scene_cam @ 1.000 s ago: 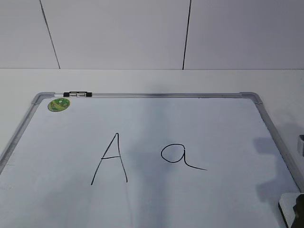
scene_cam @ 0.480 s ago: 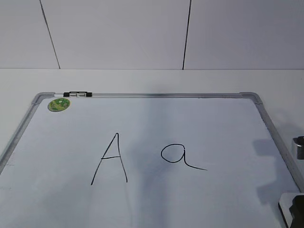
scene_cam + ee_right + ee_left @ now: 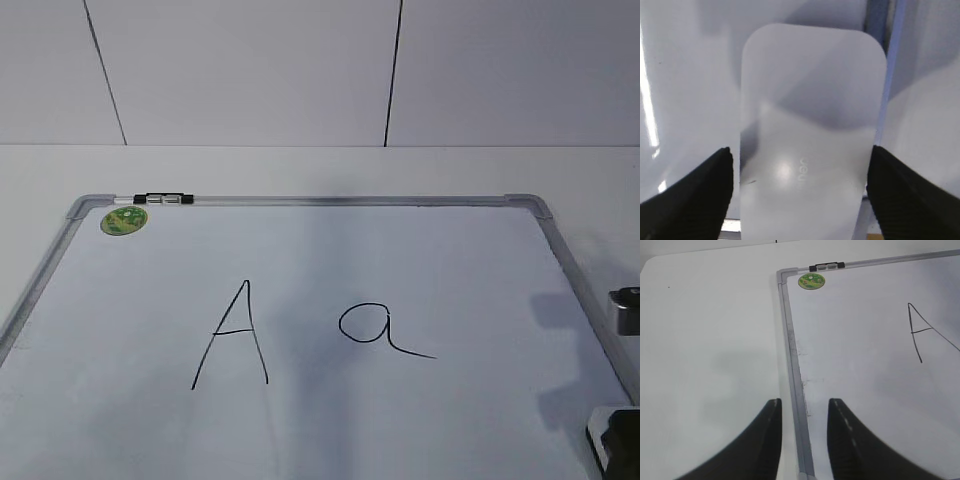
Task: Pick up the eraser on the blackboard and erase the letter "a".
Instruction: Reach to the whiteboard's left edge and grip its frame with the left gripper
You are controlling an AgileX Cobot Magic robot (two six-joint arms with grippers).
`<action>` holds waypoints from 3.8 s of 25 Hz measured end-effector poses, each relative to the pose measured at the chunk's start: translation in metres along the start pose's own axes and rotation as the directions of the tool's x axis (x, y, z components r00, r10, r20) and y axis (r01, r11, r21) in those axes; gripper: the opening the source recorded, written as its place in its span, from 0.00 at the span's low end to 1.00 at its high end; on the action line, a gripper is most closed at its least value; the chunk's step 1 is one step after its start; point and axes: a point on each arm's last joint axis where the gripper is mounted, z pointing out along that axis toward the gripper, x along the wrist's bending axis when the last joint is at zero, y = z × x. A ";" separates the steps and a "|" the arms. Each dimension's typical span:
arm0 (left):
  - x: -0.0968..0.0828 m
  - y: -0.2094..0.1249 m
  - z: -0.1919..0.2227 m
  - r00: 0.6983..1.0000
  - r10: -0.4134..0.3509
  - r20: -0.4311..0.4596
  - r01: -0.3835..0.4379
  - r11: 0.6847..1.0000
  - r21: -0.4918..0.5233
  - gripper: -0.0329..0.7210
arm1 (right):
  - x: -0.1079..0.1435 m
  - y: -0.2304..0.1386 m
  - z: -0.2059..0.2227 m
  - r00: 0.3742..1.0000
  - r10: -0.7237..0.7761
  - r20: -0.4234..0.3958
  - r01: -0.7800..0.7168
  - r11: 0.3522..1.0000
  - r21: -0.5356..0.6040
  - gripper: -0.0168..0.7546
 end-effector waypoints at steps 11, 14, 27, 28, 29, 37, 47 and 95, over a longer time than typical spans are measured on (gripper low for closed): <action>0.000 0.000 0.000 1.000 0.000 0.000 0.000 1.000 0.000 0.35 | 0.001 0.002 0.005 1.000 0.007 -0.002 -0.007 1.000 0.025 0.85; 0.000 0.000 0.000 1.000 0.000 0.000 0.000 1.000 0.000 0.35 | 0.001 0.002 0.005 1.000 0.007 -0.002 -0.007 1.000 0.025 0.85; 0.000 0.000 0.000 1.000 0.000 0.000 0.000 1.000 0.000 0.35 | 0.001 0.005 0.011 1.000 0.010 0.000 -0.010 0.999 0.037 0.84; 0.000 0.000 0.000 1.000 0.000 0.000 0.000 1.000 0.000 0.35 | 0.001 0.005 0.011 1.000 0.010 -0.001 -0.010 0.999 0.035 0.84; 0.000 0.000 0.000 1.000 0.000 0.000 0.000 1.000 0.000 0.35 | 0.001 0.005 0.011 1.000 0.010 -0.001 -0.010 0.999 0.035 0.84; 0.000 0.000 0.000 1.000 0.000 0.000 0.000 1.000 0.000 0.35 | 0.001 0.006 0.011 1.000 0.009 0.005 -0.009 0.999 0.033 0.79; 0.000 0.000 0.000 1.000 0.000 0.000 0.000 1.000 0.000 0.35 | 0.001 0.006 0.011 1.000 0.010 0.007 -0.010 0.999 0.033 0.76; -0.003 0.000 0.000 0.999 -0.014 0.029 0.015 1.000 -0.003 0.35 | 0.018 0.040 -0.088 0.990 -0.026 -0.142 0.020 0.999 -0.046 0.75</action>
